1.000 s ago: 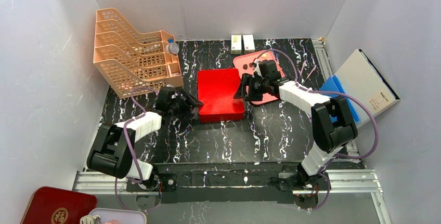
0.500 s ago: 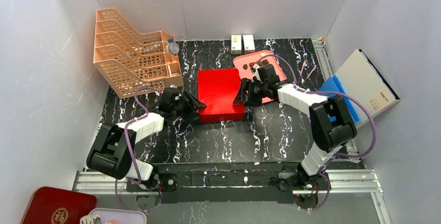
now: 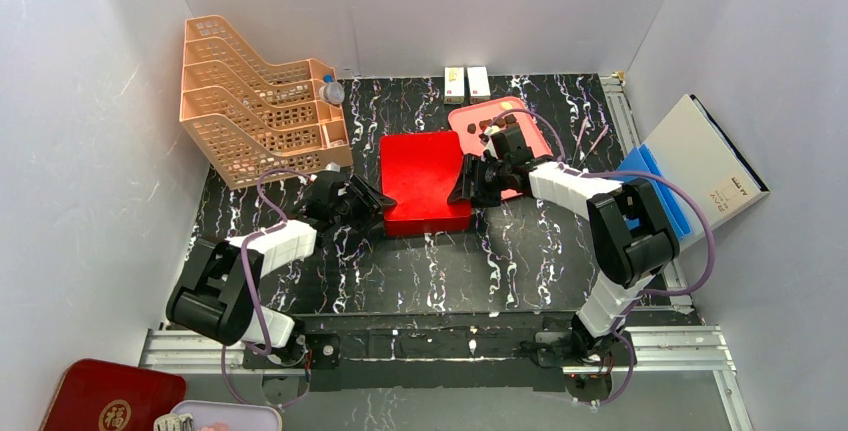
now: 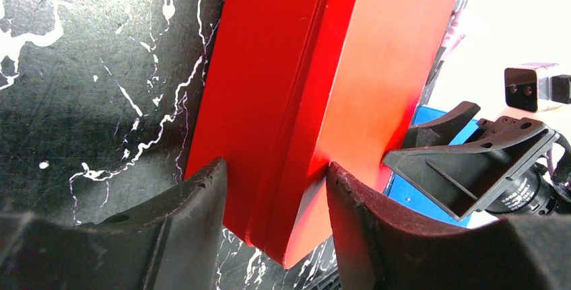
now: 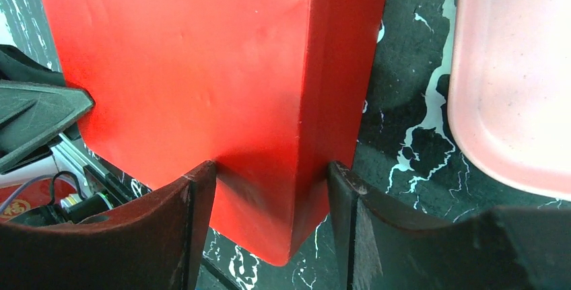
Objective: Pack the chocolate
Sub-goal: Close the box lid on the packing box.
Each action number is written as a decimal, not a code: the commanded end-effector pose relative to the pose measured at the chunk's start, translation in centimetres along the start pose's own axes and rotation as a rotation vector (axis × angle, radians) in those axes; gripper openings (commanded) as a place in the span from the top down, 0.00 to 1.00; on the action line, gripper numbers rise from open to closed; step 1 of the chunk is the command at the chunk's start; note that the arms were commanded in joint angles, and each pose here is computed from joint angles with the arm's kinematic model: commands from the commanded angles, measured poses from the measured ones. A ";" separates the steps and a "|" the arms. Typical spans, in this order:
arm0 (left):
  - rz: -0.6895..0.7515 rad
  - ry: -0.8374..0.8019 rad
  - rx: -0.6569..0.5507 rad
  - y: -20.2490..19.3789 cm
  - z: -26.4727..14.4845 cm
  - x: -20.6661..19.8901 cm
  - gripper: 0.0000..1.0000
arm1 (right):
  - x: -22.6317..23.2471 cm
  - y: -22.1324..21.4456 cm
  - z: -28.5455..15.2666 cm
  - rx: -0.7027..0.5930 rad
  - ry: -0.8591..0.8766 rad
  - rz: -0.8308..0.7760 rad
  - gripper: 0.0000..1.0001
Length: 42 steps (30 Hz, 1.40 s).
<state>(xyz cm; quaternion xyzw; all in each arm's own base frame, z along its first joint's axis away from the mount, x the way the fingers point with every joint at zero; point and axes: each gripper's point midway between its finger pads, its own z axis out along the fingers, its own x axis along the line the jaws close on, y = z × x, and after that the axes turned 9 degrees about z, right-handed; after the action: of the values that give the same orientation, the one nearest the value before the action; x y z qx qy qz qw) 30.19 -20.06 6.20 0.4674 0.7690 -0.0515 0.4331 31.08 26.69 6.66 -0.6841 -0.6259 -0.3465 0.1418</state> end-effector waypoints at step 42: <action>0.067 0.230 0.089 -4.1 -0.2 3.8 0.90 | 0.6 -3.7 3.4 0.120 -0.051 -0.078 0.43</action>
<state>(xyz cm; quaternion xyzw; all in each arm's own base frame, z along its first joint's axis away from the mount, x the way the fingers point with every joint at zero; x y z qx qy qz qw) 31.88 -19.27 6.68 0.4283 0.7824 0.0247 0.4514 32.58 27.74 6.77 -0.6800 -0.6302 -0.3544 0.1218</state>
